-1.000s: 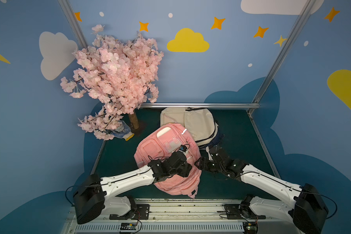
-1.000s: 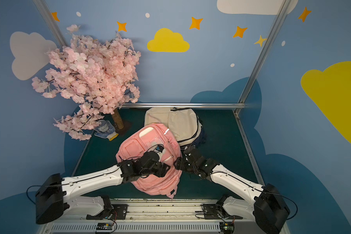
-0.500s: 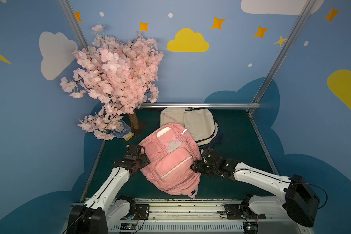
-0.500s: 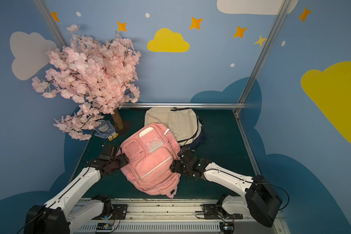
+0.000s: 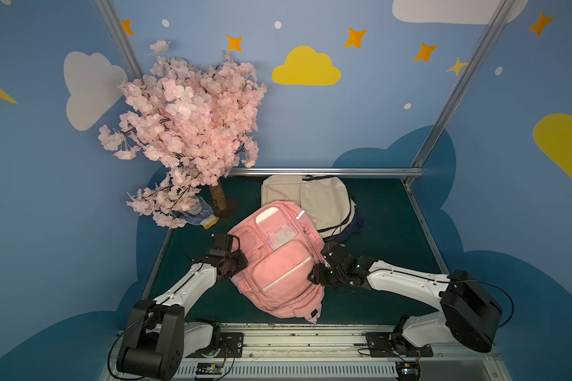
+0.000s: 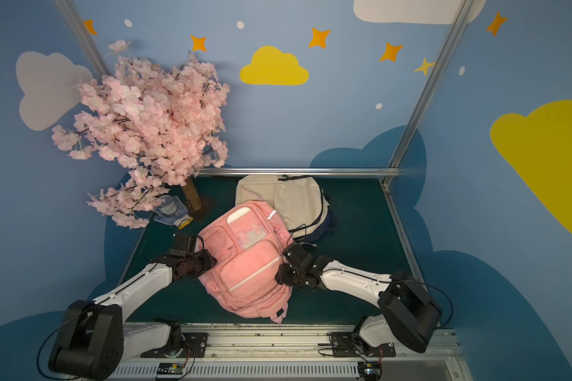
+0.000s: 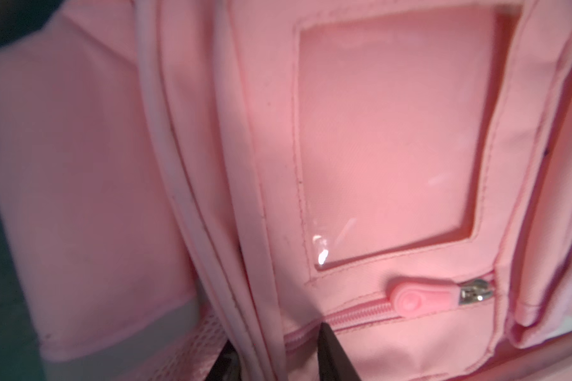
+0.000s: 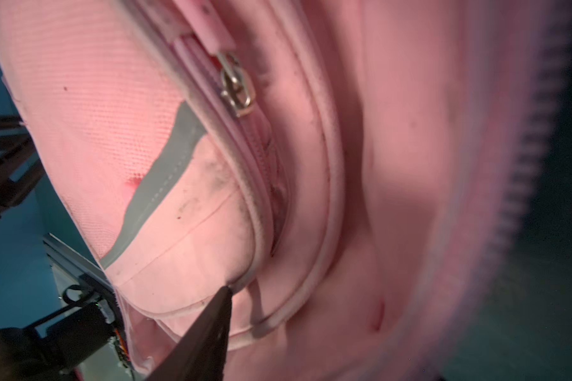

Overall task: Zip up the backpack
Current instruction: Adjust the backpack at the center of the board.

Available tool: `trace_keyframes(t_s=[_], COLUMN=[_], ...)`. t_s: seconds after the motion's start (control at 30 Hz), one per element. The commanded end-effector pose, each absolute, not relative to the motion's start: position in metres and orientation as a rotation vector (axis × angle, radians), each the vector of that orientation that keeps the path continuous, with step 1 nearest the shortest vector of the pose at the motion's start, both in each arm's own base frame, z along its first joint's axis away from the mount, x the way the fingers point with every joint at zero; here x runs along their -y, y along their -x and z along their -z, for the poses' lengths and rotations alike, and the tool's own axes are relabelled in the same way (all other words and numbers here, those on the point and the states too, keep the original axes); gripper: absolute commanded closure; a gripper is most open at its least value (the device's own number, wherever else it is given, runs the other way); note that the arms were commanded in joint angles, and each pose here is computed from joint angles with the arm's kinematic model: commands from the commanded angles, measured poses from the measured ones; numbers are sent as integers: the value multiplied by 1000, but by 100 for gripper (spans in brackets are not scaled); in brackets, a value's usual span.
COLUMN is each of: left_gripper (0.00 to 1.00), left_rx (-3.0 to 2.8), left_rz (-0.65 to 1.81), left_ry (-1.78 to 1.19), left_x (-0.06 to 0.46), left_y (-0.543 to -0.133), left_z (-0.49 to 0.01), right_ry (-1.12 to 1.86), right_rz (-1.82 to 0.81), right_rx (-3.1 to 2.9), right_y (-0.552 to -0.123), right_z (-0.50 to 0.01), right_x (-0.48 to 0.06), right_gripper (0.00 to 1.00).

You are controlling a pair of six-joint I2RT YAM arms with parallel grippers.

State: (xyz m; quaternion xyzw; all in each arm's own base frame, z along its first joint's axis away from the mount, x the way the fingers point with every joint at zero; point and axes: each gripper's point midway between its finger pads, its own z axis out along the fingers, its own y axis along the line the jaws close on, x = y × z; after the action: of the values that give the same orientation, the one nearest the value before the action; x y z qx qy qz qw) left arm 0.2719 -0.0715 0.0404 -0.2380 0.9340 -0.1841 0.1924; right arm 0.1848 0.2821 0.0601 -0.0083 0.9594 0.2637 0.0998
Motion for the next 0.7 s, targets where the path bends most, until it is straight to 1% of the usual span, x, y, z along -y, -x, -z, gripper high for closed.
trace_keyframes(t_s=[0.0,0.03,0.13,0.2,0.3,0.4,0.57,0.67], left_gripper=[75,80,93,97,97,97,97,97], left_rx=[-2666,-2667,-2639,-2599,-2509,-2427,-2358,-2305], left_rz=[581,578,561,533,524,591,717,787], left_ry=[616,614,627,637,645,630,648,648], left_x=[83,82,79,74,69,74,88,98], left_y=[-267,-265,-256,-248,-236,-226,-214,-212], left_z=[-36,-36,-44,-56,-82,-104,-122,-132], right_ry=[89,106,157,188,200,229,232,236], right_rz=[-845,-834,-767,-702,-629,-575,-533,-496], right_rx=[-2825,-2816,-2785,-2755,-2696,-2565,-2405,-2365], right_y=[-187,-189,-197,-204,-219,-245,-291,-317], right_z=[-75,-80,-95,-106,-131,-165,-222,-242], right_x=[-299,-299,-296,-290,-280,-273,-256,-248], right_gripper=[67,75,91,100,100,100,100,100])
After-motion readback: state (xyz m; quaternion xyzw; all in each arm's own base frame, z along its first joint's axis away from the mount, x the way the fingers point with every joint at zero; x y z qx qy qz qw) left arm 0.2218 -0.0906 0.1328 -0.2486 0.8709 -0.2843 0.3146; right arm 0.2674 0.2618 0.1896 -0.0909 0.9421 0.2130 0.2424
